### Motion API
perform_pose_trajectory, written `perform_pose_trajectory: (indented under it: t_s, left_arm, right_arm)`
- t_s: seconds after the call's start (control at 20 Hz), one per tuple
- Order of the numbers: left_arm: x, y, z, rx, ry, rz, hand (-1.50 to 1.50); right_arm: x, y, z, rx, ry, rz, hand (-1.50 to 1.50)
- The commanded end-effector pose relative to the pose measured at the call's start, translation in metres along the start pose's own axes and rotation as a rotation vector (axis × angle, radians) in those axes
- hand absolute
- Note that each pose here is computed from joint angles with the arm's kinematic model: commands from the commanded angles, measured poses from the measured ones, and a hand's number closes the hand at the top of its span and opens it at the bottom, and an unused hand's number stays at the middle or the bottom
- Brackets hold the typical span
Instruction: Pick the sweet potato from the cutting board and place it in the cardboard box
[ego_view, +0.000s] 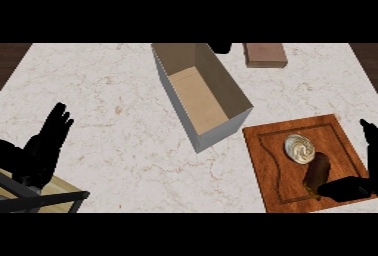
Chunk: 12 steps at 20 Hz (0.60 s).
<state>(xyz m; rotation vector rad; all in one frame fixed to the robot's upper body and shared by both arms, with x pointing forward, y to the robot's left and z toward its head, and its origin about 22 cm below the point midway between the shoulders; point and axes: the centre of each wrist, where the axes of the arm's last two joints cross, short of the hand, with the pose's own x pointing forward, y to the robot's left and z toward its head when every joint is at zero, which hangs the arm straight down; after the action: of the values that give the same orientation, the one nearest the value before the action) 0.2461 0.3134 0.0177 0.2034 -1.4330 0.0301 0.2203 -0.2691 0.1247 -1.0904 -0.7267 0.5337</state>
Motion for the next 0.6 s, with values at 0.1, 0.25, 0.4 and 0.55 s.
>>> perform_pose_trajectory:
  t_s: [0.1, 0.25, 0.4, 0.55]
  left_arm:
    - [0.026, -0.036, -0.007, -0.056, -0.097, 0.144, 0.00]
    - [0.017, -0.036, -0.009, -0.039, -0.090, 0.122, 0.00]
    - [0.038, -0.046, -0.005, -0.080, -0.101, 0.138, 0.00]
    - [0.032, -0.041, -0.013, -0.038, -0.096, 0.142, 0.00]
  right_arm:
    - [0.014, 0.016, -0.002, -0.006, 0.192, -0.011, -1.50]
    - [0.009, 0.018, -0.009, 0.003, 0.202, -0.017, -1.50]
    - [0.017, 0.034, -0.011, 0.029, 0.196, -0.010, -1.50]
    - [0.022, 0.037, -0.013, 0.024, 0.195, -0.019, -1.50]
